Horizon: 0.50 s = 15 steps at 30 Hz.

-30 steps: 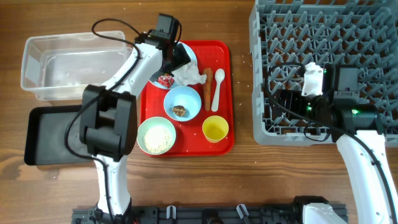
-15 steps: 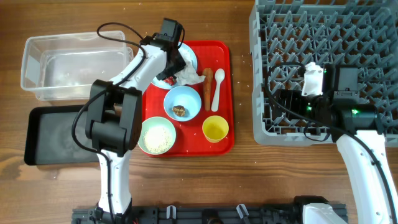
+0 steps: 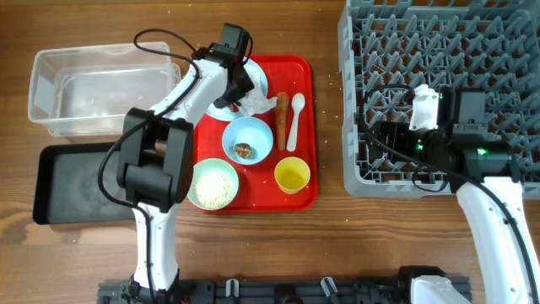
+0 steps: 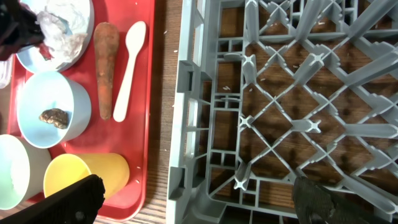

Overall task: Sort waste into correct bins and load items into the dishwasher rack
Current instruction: 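Reach the left gripper to the white plate and grasp wrapper and tissue, then carry the wrapper and tissue left and drop them into the clear bin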

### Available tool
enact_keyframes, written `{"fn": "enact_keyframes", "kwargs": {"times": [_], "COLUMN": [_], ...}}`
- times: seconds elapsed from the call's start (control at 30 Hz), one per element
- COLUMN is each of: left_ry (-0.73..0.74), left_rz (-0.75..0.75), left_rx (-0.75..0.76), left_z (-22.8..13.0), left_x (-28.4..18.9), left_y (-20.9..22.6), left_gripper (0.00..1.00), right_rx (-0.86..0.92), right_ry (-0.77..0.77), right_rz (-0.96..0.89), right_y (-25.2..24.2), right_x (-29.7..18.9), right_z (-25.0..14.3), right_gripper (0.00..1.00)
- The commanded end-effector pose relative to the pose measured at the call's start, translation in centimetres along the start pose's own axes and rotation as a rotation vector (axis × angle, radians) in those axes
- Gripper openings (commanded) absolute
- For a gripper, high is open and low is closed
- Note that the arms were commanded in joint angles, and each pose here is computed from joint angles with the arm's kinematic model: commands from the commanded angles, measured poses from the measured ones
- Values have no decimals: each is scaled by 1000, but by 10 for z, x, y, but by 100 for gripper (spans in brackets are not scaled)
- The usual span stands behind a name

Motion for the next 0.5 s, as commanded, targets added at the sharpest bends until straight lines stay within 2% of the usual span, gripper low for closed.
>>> {"fn": "enact_keyframes", "kwargs": {"times": [0.0,0.23,0.33,0.47], "left_ry": [-105,-225,-261,-282], "left_rz": [-167,-294,-285,-219], "left_rx": [-41,-150,-214,-303], "left_z": [43,97,122,151], "left_x": [-88,-177,-190,-185], "left_y": [-25,1,26,66], "left_gripper": [4,4,4,4], "right_rx": [-3,-4,-4,-4], "right_ry": [-20,-22,-21,-22], "right_rz": [9,9,9,9], "right_y": [3,3,3,3], "right_x": [-3,-3,-3,-3], "right_z": [8,8,8,8], "right_gripper": [100,100,100,100]}}
Point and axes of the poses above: each gripper's point midway between its finger pads, its own x axis out along the fingers, its own y axis along the line the jaws close on, z = x × y, the point moved 2 cm from there along -x, back along the fingers, and after that the axes turned 14 degrees about -x, right-handed, at the moved point
